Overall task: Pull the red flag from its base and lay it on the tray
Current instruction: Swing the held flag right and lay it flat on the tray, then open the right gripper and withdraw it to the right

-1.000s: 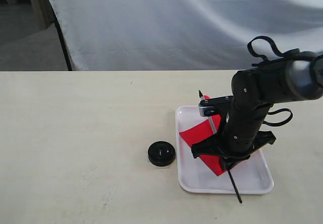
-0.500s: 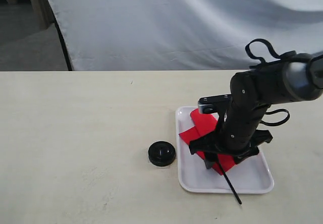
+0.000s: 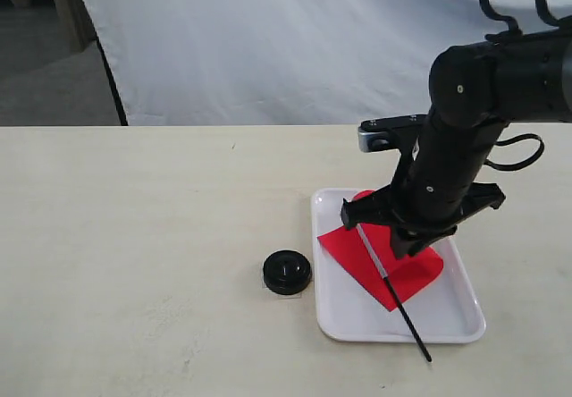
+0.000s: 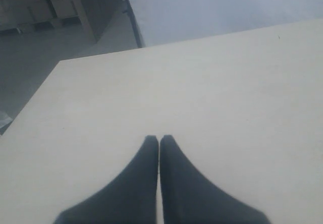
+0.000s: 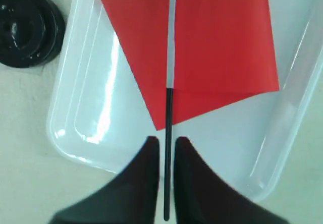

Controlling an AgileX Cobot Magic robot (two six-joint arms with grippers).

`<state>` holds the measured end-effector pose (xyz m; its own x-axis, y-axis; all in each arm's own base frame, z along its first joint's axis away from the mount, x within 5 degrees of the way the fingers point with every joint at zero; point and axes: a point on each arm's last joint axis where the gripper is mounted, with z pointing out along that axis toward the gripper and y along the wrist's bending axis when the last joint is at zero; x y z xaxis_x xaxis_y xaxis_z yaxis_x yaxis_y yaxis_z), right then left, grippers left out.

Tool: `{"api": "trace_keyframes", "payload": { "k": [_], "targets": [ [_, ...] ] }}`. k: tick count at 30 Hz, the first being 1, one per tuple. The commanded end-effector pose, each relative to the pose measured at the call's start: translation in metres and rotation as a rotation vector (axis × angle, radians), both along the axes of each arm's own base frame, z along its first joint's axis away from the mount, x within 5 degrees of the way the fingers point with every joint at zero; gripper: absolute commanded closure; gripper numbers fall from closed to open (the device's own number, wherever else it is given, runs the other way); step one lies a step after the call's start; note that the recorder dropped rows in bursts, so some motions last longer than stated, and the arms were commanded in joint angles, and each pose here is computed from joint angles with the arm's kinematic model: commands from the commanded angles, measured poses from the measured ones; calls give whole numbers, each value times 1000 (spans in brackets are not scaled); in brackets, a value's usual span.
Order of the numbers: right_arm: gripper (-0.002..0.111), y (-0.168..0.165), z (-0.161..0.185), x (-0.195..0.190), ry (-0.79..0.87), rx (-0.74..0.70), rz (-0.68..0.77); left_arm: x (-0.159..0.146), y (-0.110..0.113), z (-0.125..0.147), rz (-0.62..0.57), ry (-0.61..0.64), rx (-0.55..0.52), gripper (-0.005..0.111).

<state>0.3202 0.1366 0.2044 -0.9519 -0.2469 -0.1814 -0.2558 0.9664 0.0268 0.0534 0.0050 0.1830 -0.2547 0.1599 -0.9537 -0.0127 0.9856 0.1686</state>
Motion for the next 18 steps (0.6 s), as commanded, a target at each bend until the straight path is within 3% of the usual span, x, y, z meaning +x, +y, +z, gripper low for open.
{"api": "trace_keyframes", "payload": {
  "k": [1,5,9,13,18],
  "targets": [
    [107,-6,-11,-11,61,-36,58,0,0,0,2,0,-14,105],
    [107,-23,-36,-27,128,-78,100,0,0,0,2,0,-14,105],
    [107,-58,-34,-34,135,-78,6,0,0,0,2,0,-14,105],
    [107,-101,-5,-46,54,-55,-115,0,0,0,2,0,-14,105],
    [107,-153,54,-70,-191,-27,-306,0,0,0,2,0,-14,105]
  ]
}}
